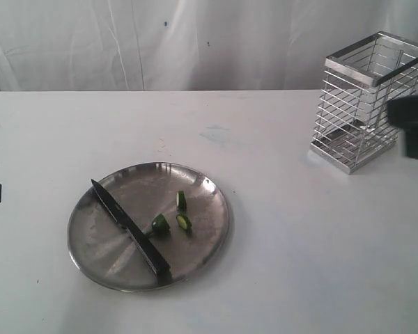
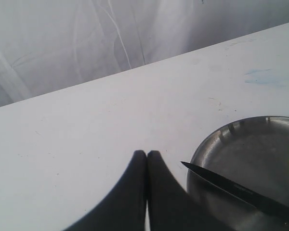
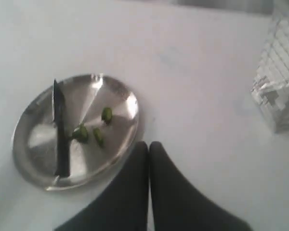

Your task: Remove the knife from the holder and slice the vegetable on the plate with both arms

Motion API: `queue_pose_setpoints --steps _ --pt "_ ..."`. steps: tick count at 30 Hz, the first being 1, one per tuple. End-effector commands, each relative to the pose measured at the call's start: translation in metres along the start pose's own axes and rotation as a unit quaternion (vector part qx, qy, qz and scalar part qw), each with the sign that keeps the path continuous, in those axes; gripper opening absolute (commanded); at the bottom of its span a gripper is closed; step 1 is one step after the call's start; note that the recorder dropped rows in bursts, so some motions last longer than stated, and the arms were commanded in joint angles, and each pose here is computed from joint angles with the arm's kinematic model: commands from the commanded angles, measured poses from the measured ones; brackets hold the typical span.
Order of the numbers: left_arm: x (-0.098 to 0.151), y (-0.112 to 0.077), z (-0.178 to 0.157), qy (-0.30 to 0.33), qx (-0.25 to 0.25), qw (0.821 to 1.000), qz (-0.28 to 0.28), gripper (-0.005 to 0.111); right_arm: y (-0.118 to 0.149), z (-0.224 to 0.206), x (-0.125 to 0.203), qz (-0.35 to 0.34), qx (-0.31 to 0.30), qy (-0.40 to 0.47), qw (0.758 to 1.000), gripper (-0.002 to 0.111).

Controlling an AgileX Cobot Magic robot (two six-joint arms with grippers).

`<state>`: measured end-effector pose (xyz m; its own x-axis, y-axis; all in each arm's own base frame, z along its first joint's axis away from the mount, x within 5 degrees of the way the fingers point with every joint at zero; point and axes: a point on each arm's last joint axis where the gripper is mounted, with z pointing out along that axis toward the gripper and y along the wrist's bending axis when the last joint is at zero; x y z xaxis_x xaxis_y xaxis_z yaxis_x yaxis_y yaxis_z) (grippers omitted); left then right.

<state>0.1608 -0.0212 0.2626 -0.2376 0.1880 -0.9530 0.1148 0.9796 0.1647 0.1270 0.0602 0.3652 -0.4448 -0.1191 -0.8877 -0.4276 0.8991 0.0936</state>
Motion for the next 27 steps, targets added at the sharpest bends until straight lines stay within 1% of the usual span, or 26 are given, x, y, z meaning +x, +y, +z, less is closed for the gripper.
queue_pose_setpoints --steps 1,3,5,7,9,11,13,15,17,18,23,24,25,26,27 --pt "-0.001 0.0 -0.002 -0.004 0.002 1.0 -0.001 0.0 -0.013 -0.062 -0.002 -0.026 0.101 -0.14 0.985 0.0" --pt "-0.001 0.0 -0.002 -0.004 0.002 1.0 -0.001 0.0 -0.014 -0.094 0.005 -0.031 0.174 -0.191 0.966 0.0" --pt "-0.001 0.0 -0.002 -0.004 0.002 1.0 -0.001 0.0 -0.011 -0.12 0.014 -0.057 0.238 -0.227 0.943 0.0" --pt "-0.001 0.0 -0.002 -0.004 0.002 1.0 -0.001 0.0 -0.003 -0.144 0.025 -0.082 0.274 -0.265 0.921 0.0" --pt "-0.001 0.0 -0.002 -0.004 0.002 1.0 -0.001 0.0 0.01 -0.17 0.042 -0.091 0.279 -0.317 0.902 0.0" --pt "-0.001 0.0 -0.002 -0.004 0.002 1.0 -0.001 0.0 0.015 -0.178 0.051 -0.097 0.277 -0.351 0.889 0.0" --pt "-0.001 0.0 -0.002 -0.004 0.002 1.0 -0.001 0.0 0.016 -0.175 0.058 -0.106 0.274 -0.388 0.874 0.0" --pt "0.0 0.0 -0.001 -0.002 0.002 1.0 -0.001 0.0 0.009 -0.154 0.061 -0.121 0.273 -0.411 0.861 0.0" --pt "0.0 -0.001 -0.002 -0.003 0.003 1.0 -0.001 0.0 0.004 -0.141 0.067 -0.109 0.263 -0.399 0.872 0.0" --pt "0.0 -0.001 -0.002 -0.003 0.003 1.0 -0.001 0.0 0.0 -0.131 0.072 -0.096 0.258 -0.385 0.881 0.0" --pt "0.0 -0.001 -0.002 -0.003 0.003 1.0 -0.001 0.0 -0.018 -0.082 0.105 -0.034 0.239 -0.318 0.917 0.0" --pt "0.0 -0.001 -0.002 -0.003 0.003 1.0 -0.001 0.0 -0.021 -0.072 0.113 -0.021 0.235 -0.306 0.922 0.0" --pt "0.0 -0.001 -0.002 -0.003 0.003 1.0 -0.001 0.0 -0.027 -0.054 0.129 0.008 0.227 -0.284 0.931 0.0" --pt "0.0 -0.001 -0.002 -0.003 0.003 1.0 -0.001 0.0 -0.03 -0.045 0.139 0.018 0.224 -0.27 0.936 0.0" --pt "0.0 -0.001 -0.002 -0.003 0.003 1.0 -0.001 0.0 -0.035 -0.026 0.159 0.023 0.223 -0.243 0.944 0.0"
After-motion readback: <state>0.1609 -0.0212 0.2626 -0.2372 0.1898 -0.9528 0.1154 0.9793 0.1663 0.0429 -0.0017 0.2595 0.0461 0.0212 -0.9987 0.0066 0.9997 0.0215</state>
